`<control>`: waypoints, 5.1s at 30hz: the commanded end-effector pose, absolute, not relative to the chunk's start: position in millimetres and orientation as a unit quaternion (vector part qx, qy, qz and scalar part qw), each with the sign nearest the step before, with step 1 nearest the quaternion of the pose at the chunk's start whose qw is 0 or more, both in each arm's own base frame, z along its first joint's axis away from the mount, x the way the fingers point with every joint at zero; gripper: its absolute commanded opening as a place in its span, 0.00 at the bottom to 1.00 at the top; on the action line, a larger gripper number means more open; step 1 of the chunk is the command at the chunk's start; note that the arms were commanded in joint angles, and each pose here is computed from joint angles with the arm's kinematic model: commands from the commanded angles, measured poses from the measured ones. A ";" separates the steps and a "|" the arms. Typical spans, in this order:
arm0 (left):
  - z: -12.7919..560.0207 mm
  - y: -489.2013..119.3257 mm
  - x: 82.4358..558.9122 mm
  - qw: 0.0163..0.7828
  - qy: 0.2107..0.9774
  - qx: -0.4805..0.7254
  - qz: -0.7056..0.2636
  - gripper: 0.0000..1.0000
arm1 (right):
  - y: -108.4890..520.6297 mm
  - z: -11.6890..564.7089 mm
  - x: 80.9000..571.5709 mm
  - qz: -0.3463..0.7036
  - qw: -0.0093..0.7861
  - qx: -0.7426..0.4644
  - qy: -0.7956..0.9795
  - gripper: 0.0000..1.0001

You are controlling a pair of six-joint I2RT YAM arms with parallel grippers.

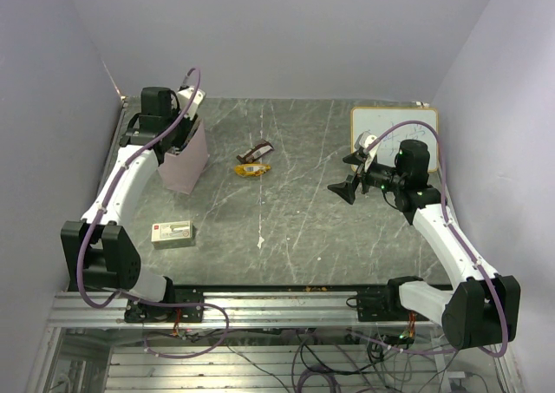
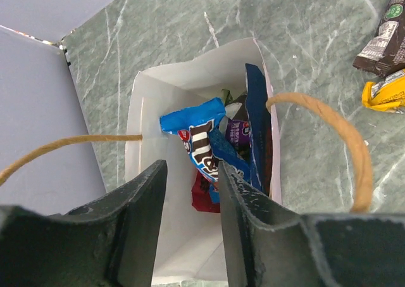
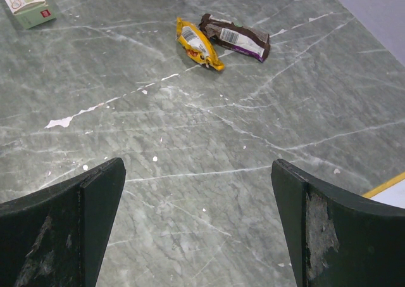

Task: Place the snacks into the paper bag
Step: Place the snack in the paper bag, then pick up the snack from the center of the board, then place the snack in the paper bag.

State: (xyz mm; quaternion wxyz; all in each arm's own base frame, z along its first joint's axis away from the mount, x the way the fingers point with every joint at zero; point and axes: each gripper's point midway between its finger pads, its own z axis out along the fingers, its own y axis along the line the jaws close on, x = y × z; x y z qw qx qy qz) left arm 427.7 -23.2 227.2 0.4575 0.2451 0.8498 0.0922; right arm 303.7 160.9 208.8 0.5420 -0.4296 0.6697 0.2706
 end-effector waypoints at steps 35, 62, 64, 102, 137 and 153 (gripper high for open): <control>353.2 -87.9 378.7 0.596 0.743 0.304 -0.038 0.91 | 158.0 211.1 304.0 0.264 0.548 -0.430 0.668 1.00; 149.6 -255.4 408.8 0.350 0.744 0.560 -0.107 0.83 | 124.9 220.5 335.9 0.189 0.573 -0.348 0.717 1.00; 128.2 -259.7 411.3 0.323 0.746 0.572 -0.112 0.82 | 124.4 220.9 336.4 0.188 0.573 -0.348 0.718 1.00; 62.7 -271.6 404.5 0.213 0.756 0.609 -0.113 0.22 | 120.8 210.1 336.4 0.201 0.560 -0.351 0.723 1.00; 373.1 -138.4 358.9 0.608 0.736 0.293 -0.046 0.07 | 119.0 210.2 335.7 0.201 0.563 -0.352 0.721 1.00; 385.5 -38.3 405.9 0.648 0.747 0.149 -0.009 0.07 | 120.2 212.2 333.7 0.204 0.564 -0.354 0.717 1.00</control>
